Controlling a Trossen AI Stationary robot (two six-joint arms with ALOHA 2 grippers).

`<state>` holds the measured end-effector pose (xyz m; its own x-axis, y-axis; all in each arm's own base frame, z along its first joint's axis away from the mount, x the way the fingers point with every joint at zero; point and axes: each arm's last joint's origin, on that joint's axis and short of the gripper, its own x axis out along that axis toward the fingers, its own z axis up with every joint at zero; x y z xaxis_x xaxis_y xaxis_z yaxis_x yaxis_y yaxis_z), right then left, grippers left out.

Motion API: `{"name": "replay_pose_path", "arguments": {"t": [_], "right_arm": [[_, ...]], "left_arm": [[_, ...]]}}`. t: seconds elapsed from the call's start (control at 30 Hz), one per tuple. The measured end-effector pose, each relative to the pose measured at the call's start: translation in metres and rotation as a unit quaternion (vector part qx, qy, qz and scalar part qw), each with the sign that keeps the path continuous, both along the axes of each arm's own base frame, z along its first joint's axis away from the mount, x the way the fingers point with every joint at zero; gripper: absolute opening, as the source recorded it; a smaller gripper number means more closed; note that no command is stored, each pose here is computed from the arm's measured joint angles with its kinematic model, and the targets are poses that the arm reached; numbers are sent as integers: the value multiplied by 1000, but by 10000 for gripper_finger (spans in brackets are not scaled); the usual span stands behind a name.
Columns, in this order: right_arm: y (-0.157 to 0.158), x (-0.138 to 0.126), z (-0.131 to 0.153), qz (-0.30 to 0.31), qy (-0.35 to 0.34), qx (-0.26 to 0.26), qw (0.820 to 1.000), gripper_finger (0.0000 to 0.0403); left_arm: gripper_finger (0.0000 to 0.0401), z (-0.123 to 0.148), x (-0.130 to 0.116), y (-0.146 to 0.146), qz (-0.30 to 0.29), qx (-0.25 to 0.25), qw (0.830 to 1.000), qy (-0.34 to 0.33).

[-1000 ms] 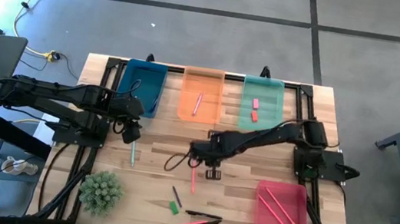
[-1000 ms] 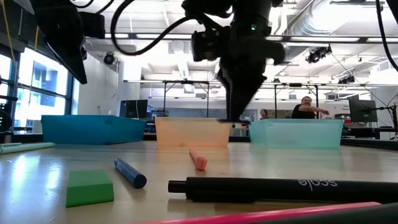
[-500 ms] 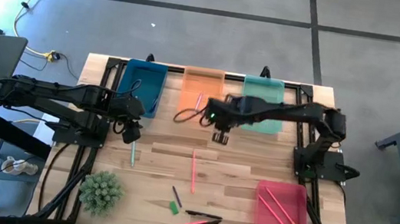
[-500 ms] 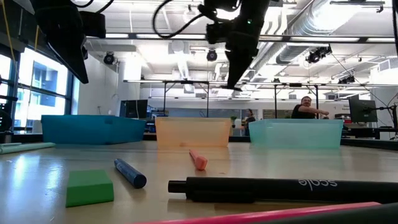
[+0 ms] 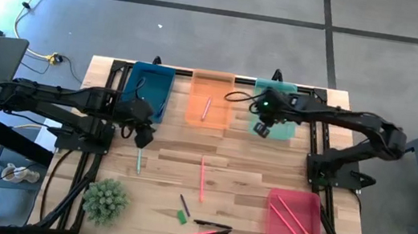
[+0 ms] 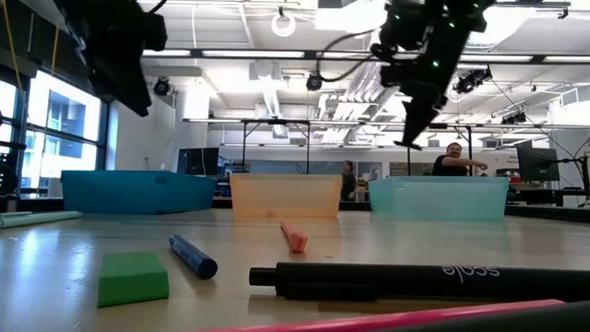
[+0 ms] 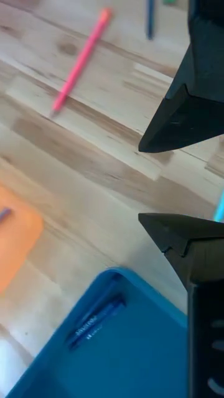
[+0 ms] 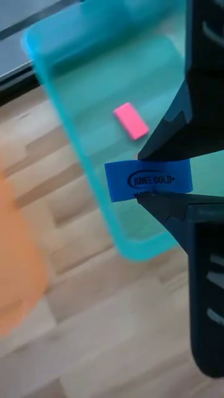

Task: Sort crayons/erasers/pens/pencils in bins
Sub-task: Put the blue eraser into the green bin

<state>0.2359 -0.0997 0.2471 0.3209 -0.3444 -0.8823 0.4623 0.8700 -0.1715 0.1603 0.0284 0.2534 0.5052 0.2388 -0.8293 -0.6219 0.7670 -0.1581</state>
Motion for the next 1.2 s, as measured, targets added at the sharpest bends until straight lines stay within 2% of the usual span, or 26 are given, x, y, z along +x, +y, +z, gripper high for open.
{"name": "replay_pose_path", "arguments": {"t": [0.2,0.47,0.8,1.07,1.2], "right_arm": [[-18,-27,-18,-48,-9,11,999,59],[-46,-41,-48,-87,-2,88,992,59],[-70,-41,-75,-99,14,129,987,59],[-73,-41,-78,-104,11,129,986,60],[-74,-41,-78,-107,8,128,986,77]], "left_arm": [[156,4,5,2,48,-5,998,-40],[156,2,6,2,133,-48,988,-61],[156,-12,20,0,183,-87,979,-31],[156,-27,32,-14,204,-129,970,2],[156,-33,37,-20,221,-144,964,13]]}}
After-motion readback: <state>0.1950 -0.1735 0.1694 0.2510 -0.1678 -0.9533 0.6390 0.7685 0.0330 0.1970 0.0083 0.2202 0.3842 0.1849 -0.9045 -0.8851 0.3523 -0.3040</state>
